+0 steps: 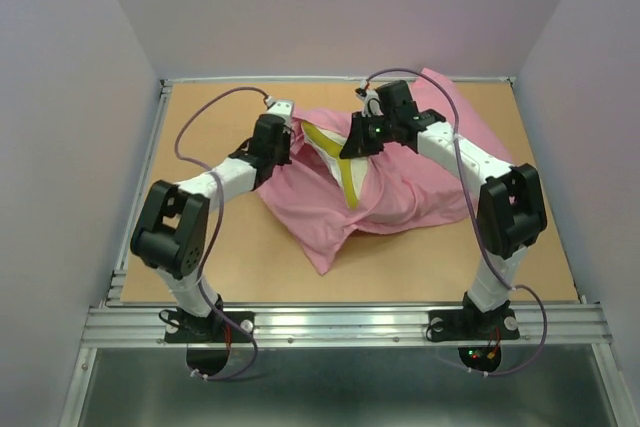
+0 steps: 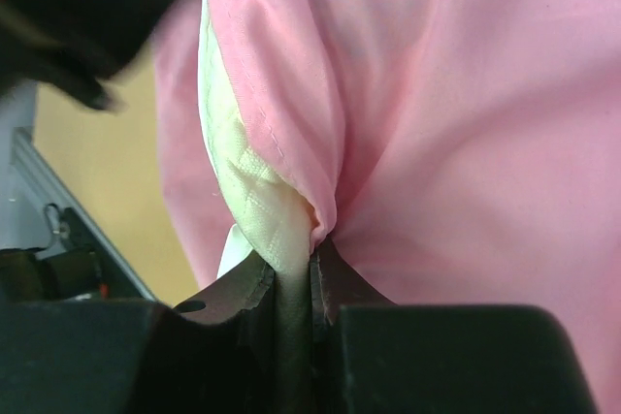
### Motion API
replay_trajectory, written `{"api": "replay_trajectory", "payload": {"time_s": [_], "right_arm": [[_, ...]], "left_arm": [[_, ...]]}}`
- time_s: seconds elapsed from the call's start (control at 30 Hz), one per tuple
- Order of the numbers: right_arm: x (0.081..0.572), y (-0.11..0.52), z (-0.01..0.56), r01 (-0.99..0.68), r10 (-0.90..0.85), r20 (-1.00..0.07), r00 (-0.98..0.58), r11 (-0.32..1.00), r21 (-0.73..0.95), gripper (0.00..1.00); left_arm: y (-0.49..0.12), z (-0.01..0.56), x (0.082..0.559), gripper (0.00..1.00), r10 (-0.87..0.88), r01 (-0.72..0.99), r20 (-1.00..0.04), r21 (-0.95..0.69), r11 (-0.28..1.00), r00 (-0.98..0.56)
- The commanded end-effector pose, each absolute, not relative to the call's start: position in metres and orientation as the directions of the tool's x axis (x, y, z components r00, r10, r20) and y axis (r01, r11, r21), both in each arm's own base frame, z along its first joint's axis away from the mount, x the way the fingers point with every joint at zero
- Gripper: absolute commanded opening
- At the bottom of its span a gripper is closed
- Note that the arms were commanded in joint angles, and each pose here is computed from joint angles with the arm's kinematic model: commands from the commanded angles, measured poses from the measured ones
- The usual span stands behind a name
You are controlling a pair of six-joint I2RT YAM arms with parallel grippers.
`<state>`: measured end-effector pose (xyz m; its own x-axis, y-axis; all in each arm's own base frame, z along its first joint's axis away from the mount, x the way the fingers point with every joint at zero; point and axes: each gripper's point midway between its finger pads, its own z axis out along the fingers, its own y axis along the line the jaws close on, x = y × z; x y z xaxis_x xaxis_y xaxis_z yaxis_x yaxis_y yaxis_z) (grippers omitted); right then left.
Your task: Put the pillow into the pillowcase
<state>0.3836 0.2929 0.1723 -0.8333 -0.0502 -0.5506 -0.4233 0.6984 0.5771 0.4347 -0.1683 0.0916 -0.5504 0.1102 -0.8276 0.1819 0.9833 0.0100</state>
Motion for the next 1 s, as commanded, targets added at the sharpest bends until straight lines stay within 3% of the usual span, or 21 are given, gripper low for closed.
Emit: {"api": "replay_trajectory", "payload": {"time_s": [0.0,0.23,0.4,0.43,0.5,0.57,0.7,0.97], "right_arm": [[0.391,0.273,0.135,-0.464,-0.135,-0.6,-0.789,0.77,0.437,0.0],[0.359,0.269,0.066,-0.516,-0.284,-0.5,-0.818,0.747,0.42,0.01],[0.355,0.282,0.062,-0.557,-0.332,-0.507,-0.795,0.73,0.396,0.01],[0.358,0.284,0.065,-0.558,-0.327,-0.516,-0.792,0.73,0.395,0.01],[0.361,0.283,0.07,-0.551,-0.315,-0.524,-0.791,0.739,0.388,0.0],[0.359,0.284,0.075,-0.554,-0.311,-0.53,-0.789,0.733,0.395,0.01],[0.356,0.287,0.08,-0.555,-0.304,-0.529,-0.792,0.721,0.416,0.01],[0.35,0.285,0.078,-0.549,-0.305,-0.516,-0.801,0.718,0.428,0.0]], "left_arm": [[-0.139,0.174,0.436,0.0,0.076,0.224,-0.898,-0.026,0.974,-0.434],[-0.15,0.267,0.432,0.0,0.078,0.424,-0.963,-0.04,0.905,-0.258],[-0.182,0.278,0.414,0.0,0.088,0.587,-0.965,-0.076,0.806,-0.246],[-0.185,0.269,0.41,0.08,0.102,0.594,-0.957,-0.083,0.8,-0.272],[-0.183,0.251,0.409,0.4,0.124,0.558,-0.941,-0.079,0.826,-0.316],[-0.178,0.225,0.409,0.55,0.148,0.518,-0.917,-0.072,0.853,-0.37],[-0.188,0.162,0.4,0.56,0.194,0.522,-0.847,-0.112,0.846,-0.496],[-0.196,0.113,0.427,0.6,0.194,0.441,-0.79,-0.106,0.891,-0.582]]}}
